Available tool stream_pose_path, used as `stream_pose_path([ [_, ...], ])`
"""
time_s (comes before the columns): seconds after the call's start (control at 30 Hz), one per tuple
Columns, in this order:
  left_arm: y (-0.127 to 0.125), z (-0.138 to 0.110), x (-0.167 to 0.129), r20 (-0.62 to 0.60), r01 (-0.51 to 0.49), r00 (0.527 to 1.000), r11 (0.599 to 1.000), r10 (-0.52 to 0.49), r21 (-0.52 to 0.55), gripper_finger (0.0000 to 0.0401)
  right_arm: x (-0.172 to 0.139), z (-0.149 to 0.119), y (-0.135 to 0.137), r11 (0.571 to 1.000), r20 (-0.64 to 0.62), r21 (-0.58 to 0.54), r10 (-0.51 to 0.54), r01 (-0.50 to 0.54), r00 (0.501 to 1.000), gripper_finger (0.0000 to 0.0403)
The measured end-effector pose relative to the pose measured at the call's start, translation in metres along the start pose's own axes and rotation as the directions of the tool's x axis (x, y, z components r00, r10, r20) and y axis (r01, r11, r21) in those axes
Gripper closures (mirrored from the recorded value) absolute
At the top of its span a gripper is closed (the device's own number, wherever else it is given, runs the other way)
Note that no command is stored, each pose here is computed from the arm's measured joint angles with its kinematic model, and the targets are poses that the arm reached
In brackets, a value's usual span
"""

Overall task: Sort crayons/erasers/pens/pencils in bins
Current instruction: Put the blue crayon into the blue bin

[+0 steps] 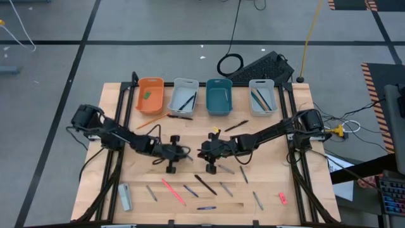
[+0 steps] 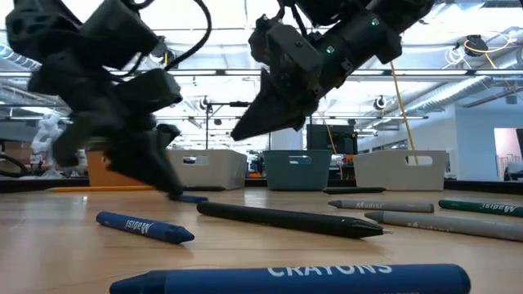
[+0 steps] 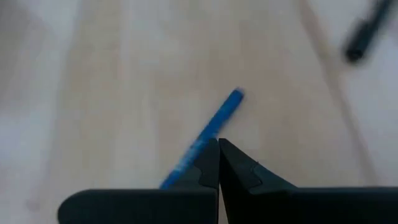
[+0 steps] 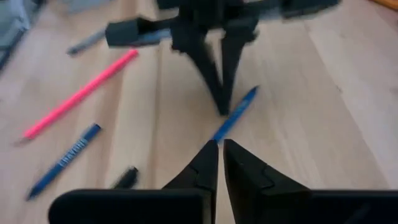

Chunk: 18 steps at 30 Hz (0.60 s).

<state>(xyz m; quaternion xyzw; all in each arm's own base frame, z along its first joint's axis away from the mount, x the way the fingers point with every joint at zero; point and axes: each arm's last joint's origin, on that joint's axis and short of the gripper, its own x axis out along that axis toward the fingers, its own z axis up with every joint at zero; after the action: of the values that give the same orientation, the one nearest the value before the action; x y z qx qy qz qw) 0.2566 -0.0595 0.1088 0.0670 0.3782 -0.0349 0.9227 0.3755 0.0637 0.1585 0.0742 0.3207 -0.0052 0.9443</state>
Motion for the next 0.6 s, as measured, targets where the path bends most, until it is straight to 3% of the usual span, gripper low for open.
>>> stream_pose_path([
  [0.2,0.026,0.001,-0.006,0.008,-0.087,0.996,0.995,0.088,-0.055,0.0401,-0.001,-0.004,-0.004,0.994,-0.032,0.08,-0.074,0.076,0.997,0.0384],
  [0.3,0.029,-0.002,-0.018,0.045,-0.082,0.995,0.994,0.085,-0.07,0.0401,0.005,-0.007,-0.01,0.984,-0.028,0.121,-0.125,0.128,0.992,0.0371],
  [0.6,0.037,-0.038,-0.053,0.332,-0.033,0.935,0.964,0.123,-0.263,0.0401,0.017,-0.011,-0.07,0.928,-0.095,0.185,-0.31,0.323,0.946,0.0267],
])
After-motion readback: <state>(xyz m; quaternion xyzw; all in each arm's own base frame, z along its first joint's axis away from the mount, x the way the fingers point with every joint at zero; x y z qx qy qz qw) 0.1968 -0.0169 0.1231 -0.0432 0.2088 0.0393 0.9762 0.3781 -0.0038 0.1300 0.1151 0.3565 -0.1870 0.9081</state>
